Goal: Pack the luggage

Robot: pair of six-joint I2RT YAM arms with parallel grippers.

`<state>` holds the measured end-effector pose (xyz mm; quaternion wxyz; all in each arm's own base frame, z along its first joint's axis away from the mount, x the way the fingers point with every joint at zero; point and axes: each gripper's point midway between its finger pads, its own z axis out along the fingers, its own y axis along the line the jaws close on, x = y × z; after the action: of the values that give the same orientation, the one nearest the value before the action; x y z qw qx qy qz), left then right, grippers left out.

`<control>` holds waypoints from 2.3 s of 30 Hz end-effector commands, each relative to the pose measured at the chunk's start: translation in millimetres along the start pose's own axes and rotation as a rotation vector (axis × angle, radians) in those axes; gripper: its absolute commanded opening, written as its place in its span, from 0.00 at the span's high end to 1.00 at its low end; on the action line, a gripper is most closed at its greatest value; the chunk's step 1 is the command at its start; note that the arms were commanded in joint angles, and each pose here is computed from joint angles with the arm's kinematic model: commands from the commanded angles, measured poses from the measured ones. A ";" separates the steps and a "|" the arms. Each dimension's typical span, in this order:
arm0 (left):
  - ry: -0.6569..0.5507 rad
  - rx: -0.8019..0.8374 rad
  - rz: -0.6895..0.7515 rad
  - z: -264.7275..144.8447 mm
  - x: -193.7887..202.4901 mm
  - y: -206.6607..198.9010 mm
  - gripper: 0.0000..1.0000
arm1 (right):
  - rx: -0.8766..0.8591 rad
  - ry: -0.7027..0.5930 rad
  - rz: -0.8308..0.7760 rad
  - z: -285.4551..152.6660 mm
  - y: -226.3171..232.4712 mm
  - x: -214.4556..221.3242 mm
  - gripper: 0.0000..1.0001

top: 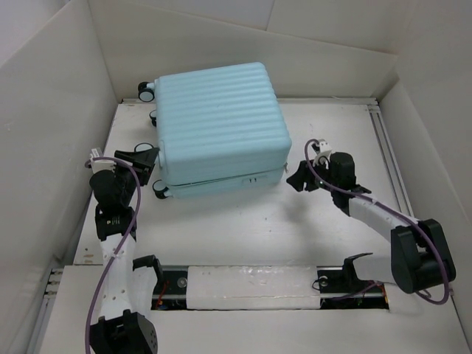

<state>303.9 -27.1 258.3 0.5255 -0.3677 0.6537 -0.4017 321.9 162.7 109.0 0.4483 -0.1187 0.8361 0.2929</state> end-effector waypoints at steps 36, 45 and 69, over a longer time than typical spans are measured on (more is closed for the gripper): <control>0.142 0.248 0.225 -9.1 50.4 -12.0 1.00 | -0.501 -0.225 0.262 -10.8 169.8 -24.8 1.00; 0.201 0.339 0.207 -31.8 65.8 -29.3 1.00 | -0.646 -0.250 0.362 30.0 310.1 -54.5 1.00; 0.335 0.410 0.251 -59.7 105.0 -6.5 1.00 | -0.618 -0.158 0.387 32.9 305.8 -7.7 1.00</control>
<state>281.0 -18.6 242.3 0.6116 -0.3582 0.5722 -0.4127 287.0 392.8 144.1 0.4840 0.0501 0.7473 0.4524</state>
